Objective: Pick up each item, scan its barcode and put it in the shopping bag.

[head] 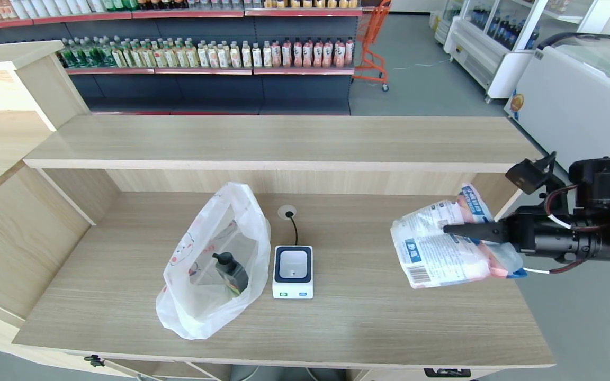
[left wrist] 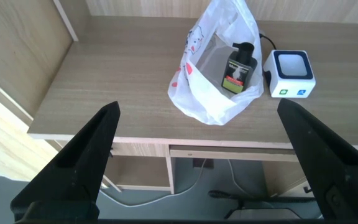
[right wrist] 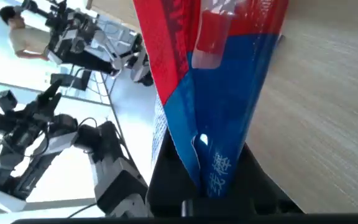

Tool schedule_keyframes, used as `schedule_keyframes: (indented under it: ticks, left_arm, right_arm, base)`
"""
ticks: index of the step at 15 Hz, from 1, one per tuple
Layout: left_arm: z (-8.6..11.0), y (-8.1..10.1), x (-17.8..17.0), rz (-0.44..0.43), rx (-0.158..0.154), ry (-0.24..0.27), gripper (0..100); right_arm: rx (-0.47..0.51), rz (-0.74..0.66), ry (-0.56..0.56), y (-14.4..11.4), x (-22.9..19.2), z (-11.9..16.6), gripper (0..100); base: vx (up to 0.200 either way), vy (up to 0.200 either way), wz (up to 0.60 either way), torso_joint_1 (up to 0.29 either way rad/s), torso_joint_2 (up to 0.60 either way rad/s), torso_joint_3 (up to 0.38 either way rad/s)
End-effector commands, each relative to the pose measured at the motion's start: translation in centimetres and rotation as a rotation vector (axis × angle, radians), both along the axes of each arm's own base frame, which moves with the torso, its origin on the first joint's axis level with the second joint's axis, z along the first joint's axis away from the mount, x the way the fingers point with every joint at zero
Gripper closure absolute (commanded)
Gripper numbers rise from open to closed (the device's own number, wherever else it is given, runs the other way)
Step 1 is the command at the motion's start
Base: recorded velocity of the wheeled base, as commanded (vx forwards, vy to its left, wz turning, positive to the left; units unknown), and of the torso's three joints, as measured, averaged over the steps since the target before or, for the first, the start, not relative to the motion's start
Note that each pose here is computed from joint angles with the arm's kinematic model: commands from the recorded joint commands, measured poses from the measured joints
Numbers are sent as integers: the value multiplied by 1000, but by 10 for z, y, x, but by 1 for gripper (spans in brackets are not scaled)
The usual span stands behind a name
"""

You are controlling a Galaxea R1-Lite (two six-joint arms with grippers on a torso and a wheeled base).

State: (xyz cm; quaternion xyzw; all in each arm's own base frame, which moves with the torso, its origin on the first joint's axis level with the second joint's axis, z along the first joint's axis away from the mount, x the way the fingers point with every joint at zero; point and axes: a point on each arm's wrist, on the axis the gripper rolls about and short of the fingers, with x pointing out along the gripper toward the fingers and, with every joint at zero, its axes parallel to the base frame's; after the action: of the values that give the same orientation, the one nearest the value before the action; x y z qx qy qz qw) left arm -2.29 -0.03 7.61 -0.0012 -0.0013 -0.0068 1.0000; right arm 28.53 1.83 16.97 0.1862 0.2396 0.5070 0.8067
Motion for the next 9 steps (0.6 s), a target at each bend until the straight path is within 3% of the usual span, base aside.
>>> schedule_keyframes:
  ticks: [1, 4, 9]
  left_arm:
    - [0, 0, 0, 0, -1, -1, 0]
    - [0, 0, 0, 0, -1, -1, 0]
    - [0, 0, 0, 0, -1, -1, 0]
  right_arm:
    - [-2, 113, -83, 15, -30, 6, 100]
    - [-12, 188, -99, 30, -44, 0, 100]
    - [29, 228, -3, 46, -55, 10, 100]
  base:
    - [0, 0, 0, 0, 0, 0]
    - [0, 0, 0, 0, 0, 0]
    - [0, 0, 0, 0, 0, 0]
